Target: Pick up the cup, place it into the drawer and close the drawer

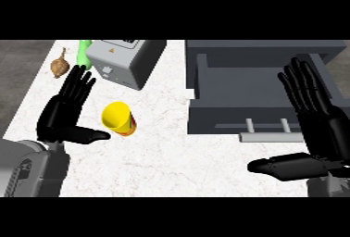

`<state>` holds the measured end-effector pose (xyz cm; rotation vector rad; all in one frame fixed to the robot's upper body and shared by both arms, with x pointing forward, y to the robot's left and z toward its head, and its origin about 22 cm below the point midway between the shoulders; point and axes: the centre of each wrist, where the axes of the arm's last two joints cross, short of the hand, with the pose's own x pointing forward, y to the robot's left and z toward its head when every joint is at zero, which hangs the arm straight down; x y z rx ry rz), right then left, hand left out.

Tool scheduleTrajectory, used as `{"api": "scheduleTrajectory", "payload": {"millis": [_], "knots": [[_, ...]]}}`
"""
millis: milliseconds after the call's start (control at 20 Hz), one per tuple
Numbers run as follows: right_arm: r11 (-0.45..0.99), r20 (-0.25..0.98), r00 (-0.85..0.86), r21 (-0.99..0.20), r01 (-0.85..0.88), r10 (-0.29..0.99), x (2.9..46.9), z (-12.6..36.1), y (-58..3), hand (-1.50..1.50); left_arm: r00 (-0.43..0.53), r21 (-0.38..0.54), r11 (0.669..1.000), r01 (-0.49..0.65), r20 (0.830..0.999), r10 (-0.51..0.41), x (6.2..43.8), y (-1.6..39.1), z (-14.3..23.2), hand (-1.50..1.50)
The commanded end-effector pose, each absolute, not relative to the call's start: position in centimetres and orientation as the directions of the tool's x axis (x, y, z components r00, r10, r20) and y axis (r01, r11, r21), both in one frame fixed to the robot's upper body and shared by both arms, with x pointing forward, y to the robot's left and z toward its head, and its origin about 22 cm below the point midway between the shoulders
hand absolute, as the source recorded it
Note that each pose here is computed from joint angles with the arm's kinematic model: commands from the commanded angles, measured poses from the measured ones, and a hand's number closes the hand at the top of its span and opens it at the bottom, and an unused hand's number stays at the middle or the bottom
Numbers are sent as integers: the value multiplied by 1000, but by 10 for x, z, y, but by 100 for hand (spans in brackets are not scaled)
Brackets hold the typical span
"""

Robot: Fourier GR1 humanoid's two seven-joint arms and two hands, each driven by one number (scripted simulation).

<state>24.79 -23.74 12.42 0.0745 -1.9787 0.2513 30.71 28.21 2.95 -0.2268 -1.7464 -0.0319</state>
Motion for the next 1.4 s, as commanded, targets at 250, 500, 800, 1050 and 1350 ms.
{"api": "scheduleTrajectory", "payload": {"millis": [250,500,800,1050,1350], "knots": [[974,894,-441,-162,-160,77,265,133,-233,-150,-95,-70,993,98,992,79,312,304,-36,-150],[974,899,-431,-163,-161,79,261,142,-259,-150,-64,-65,994,83,995,71,327,316,-55,-150],[976,903,-426,-144,-162,63,279,147,-268,-150,-45,-33,997,68,998,36,297,327,-101,-150],[972,889,-453,-162,-173,67,274,158,-274,-150,-67,-32,997,74,997,37,293,325,-116,-150],[972,899,-434,-150,-179,59,279,149,-252,-150,-92,-46,998,45,995,50,279,320,-133,-150]]}}
